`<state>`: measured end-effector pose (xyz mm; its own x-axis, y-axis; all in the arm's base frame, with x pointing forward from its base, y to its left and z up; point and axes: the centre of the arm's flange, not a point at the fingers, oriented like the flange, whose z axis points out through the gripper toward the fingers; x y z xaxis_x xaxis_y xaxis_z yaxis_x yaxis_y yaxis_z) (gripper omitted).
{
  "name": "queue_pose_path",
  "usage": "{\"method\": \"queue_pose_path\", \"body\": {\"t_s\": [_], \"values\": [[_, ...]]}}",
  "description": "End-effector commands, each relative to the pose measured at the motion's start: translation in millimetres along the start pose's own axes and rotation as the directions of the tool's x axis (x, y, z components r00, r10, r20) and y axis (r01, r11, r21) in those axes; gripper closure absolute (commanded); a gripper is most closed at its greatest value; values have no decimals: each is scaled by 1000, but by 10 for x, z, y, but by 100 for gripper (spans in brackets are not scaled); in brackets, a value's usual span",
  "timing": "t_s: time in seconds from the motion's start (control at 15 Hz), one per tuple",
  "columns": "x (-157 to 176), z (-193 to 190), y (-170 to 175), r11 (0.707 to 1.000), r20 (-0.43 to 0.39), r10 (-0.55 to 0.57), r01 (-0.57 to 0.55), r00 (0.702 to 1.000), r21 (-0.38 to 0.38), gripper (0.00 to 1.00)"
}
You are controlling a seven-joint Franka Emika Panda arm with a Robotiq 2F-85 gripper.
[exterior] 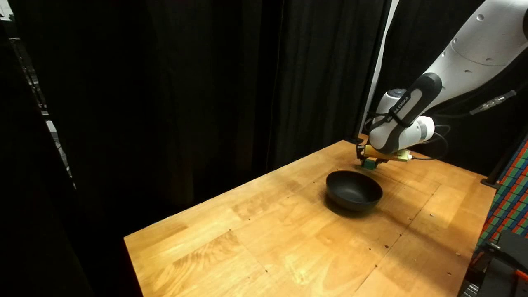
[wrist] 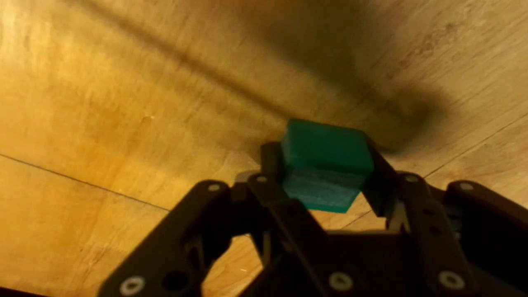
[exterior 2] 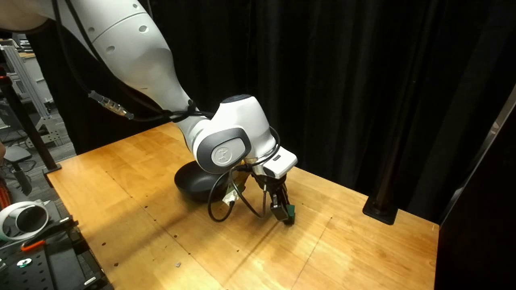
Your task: Put the green block in the black bowl
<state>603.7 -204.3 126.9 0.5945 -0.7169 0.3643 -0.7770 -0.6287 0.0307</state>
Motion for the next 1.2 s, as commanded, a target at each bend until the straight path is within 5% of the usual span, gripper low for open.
{"method": "queue_pose_path", "body": {"t_s": [0.0,0.33,0.53,0.8,1.13], "values": [[86,-125,-16,1000,-7,24,-24,1000,-11,78],[347,-831,171,999,50,32,-31,998,-32,78],[348,-1353,215,1000,206,2,0,979,-8,78],[-41,-1835,94,994,387,-99,77,917,71,78],[-698,-2050,-131,969,484,-233,160,843,186,78]]}}
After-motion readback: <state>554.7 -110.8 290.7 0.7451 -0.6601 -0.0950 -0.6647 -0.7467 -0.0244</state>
